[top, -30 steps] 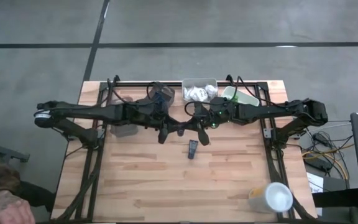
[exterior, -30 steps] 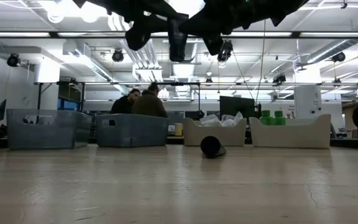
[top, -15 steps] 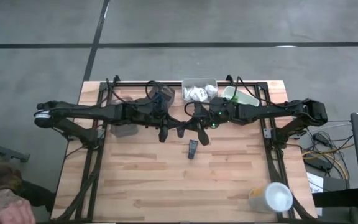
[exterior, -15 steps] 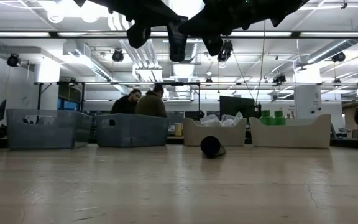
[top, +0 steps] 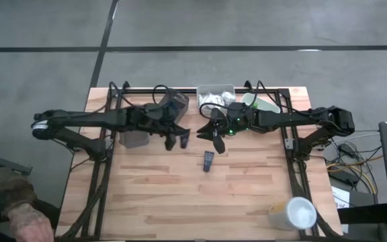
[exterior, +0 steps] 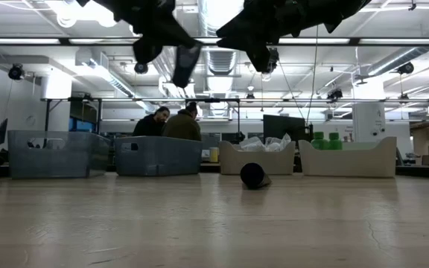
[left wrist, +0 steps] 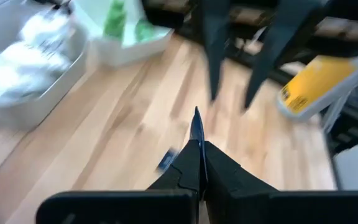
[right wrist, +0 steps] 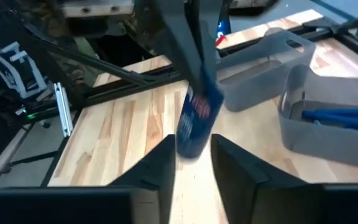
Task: Pick & Place Travel size toiletries
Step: Put the left shaving cream into the left black bin
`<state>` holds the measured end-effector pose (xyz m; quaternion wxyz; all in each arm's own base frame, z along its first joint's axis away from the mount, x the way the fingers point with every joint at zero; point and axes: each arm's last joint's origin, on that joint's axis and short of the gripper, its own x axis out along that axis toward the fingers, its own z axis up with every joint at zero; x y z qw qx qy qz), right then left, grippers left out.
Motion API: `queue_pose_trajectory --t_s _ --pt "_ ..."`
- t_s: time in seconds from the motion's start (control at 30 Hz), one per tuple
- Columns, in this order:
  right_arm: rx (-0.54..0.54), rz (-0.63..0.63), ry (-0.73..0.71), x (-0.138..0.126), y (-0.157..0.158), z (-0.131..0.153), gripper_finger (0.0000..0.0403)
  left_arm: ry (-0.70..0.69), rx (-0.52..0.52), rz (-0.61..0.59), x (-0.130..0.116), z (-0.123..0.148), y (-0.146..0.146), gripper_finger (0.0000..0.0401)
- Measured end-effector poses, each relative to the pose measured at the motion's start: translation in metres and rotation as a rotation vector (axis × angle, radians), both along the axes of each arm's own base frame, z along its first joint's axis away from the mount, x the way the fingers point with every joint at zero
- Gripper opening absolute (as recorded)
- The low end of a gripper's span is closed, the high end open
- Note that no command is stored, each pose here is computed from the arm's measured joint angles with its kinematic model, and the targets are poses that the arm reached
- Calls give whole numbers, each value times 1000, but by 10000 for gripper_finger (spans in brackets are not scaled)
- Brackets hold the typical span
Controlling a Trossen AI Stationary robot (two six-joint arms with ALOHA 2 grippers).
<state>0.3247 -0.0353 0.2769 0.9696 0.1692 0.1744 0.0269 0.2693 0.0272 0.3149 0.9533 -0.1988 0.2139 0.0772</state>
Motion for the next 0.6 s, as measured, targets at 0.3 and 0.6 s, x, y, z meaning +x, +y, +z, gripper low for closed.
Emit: queue_pose_trajectory --t_s 0.3,0.6 --pt "2 -1 30 -2 -1 -2 171 159 149 130 -61 16 13 5" --pt "-15 -2 27 -2 -3 -2 196 235 342 474 -117 22 19 5"
